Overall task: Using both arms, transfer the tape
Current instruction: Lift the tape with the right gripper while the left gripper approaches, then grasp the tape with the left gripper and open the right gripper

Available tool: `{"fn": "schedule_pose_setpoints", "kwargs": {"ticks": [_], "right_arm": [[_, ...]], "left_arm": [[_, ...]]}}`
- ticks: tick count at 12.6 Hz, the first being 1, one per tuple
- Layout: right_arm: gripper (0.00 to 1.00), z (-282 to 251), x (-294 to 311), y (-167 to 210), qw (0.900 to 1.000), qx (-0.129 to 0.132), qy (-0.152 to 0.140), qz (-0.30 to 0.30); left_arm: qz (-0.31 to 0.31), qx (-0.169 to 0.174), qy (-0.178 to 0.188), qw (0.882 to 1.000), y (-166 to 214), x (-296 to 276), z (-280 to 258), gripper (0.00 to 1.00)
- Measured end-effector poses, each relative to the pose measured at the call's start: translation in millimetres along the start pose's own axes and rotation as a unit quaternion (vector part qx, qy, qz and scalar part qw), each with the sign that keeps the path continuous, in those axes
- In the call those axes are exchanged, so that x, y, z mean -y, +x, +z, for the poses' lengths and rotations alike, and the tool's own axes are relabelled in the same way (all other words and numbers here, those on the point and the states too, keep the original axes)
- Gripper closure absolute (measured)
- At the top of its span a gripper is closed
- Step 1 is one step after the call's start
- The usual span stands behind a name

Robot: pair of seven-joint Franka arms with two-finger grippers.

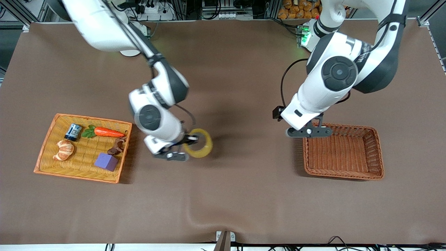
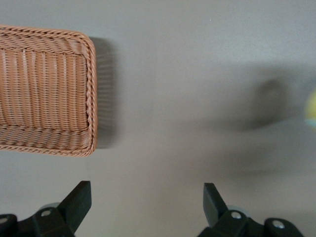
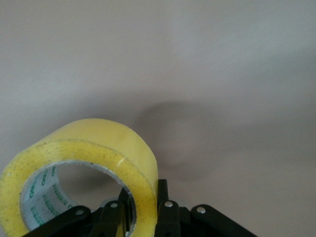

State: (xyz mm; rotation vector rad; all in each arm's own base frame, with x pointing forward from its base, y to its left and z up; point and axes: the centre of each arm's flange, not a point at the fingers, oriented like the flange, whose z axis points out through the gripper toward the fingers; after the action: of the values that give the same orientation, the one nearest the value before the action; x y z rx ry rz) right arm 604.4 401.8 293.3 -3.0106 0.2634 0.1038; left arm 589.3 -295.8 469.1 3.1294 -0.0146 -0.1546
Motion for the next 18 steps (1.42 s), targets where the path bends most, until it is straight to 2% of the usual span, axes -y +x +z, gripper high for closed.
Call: {"fn": "schedule_pose_setpoints", "kwargs": {"ticks": [3,6,7,9,13,14,16,18], "right_arm": [[0.78,58.3,56.1,-47.3,0.999,-0.013,0.023,0.034],[0.78,90.9,64.3,-55.7,0.998,-0.019,0.031,0.047],[0.71,92.8,62.5,-52.9,0.998,-0.020,0.031,0.052],[0.51,87.3,63.3,-48.4,0.997,-0.026,0.035,0.057],[0.06,70.4,62.3,-34.8,0.996,-0.039,0.046,0.065],[0.00,61.7,55.6,-24.2,0.995,-0.044,0.048,0.071],[0.00,42.3,29.0,2.9,0.996,-0.041,0.038,0.068],[0.00,21.6,-0.2,23.3,0.998,-0.027,0.017,0.053]], "left_arm": [[-0.005,-0.007,-0.005,1.000,4.0,-7.1,7.9,0.00],[-0.001,0.000,-0.012,1.000,2.8,-29.5,29.7,0.00],[0.000,0.006,-0.009,1.000,4.0,-33.2,40.2,0.00],[-0.002,0.014,-0.006,1.000,8.7,-33.9,56.9,0.00],[0.002,0.001,-0.014,1.000,13.3,-42.3,69.6,0.00],[0.007,-0.003,-0.017,1.000,12.8,-51.3,79.0,0.00],[0.014,-0.011,-0.025,1.000,11.5,-74.9,104.8,0.00],[0.020,-0.015,-0.041,0.999,10.1,-98.0,135.3,0.00]]}}
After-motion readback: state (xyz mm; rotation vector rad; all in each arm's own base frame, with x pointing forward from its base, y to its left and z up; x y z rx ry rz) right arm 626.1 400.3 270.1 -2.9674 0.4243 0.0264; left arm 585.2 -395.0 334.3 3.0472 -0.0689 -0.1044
